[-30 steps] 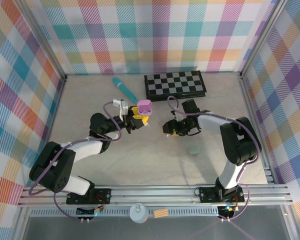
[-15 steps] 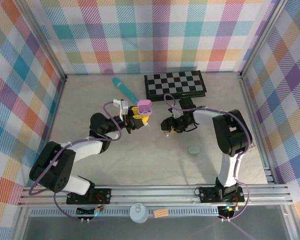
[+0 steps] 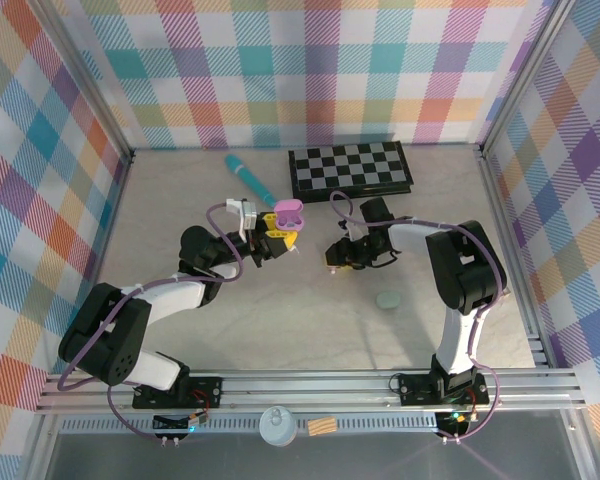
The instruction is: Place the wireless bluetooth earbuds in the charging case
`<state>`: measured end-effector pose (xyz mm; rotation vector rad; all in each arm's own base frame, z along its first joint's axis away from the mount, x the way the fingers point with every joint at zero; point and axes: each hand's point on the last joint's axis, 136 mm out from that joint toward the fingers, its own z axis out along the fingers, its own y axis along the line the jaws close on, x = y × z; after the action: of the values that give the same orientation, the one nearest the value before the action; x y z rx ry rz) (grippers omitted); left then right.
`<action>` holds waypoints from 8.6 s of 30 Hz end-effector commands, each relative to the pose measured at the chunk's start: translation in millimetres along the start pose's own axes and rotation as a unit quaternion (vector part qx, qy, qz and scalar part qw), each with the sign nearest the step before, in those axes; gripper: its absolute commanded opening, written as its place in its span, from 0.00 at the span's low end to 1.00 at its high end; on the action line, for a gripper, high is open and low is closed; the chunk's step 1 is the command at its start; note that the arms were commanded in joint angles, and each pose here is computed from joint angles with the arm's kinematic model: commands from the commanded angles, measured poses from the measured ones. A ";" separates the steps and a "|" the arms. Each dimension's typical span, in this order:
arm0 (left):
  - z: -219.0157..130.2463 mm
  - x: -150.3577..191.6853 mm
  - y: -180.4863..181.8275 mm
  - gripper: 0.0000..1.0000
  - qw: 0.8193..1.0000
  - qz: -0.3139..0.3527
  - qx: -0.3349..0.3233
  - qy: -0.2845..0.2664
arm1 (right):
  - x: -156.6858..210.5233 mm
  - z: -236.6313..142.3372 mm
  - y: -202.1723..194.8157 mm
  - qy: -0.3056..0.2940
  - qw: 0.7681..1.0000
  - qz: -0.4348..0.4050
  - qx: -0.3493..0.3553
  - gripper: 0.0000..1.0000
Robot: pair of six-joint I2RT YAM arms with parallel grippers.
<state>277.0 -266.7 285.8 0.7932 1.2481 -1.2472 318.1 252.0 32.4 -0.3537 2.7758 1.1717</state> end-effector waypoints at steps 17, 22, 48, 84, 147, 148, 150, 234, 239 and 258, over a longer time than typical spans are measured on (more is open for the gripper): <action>-3.4 -17.0 -10.7 0.27 0.999 0.035 0.016 -0.019 | 9.5 2.4 -8.6 0.022 0.999 0.010 0.021 0.26; -3.6 -14.3 -9.7 0.27 0.999 0.032 0.015 -0.017 | 8.4 2.1 -9.6 0.019 0.999 0.013 0.025 0.22; -3.1 -7.1 -0.5 0.27 0.999 0.039 -0.001 -0.014 | 2.3 -81.5 -24.0 -0.117 0.954 0.050 0.272 0.18; 8.4 9.8 36.2 0.26 0.992 0.092 -0.087 0.006 | 2.4 -153.2 41.8 -0.225 0.909 0.030 0.351 0.19; 27.8 17.7 42.5 0.26 0.987 0.120 -0.105 -0.013 | -32.6 -163.7 247.3 -0.312 0.930 -0.166 0.098 0.58; 26.5 17.3 43.7 0.26 0.987 0.119 -0.106 -0.013 | -28.4 -172.1 246.4 -0.328 0.925 -0.168 0.093 0.60; 24.5 13.9 44.8 0.26 0.986 0.121 -0.109 -0.015 | -20.3 -190.4 239.5 -0.360 0.913 -0.164 0.093 0.60; -26.7 -12.6 26.8 0.26 0.982 0.116 -0.150 -0.014 | -63.9 4.8 1.6 -0.161 0.964 0.160 0.138 0.40; -26.6 -12.2 26.2 0.26 0.982 0.116 -0.149 -0.012 | -57.9 12.6 -3.6 -0.154 0.963 0.199 0.093 0.36; -25.0 -13.2 26.6 0.26 0.982 0.117 -0.146 -0.013 | -61.0 15.4 5.3 -0.136 0.971 0.182 0.077 0.32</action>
<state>298.9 -236.9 277.4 0.6766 1.2946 -0.8734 374.0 270.1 29.7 0.3704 2.7241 0.9372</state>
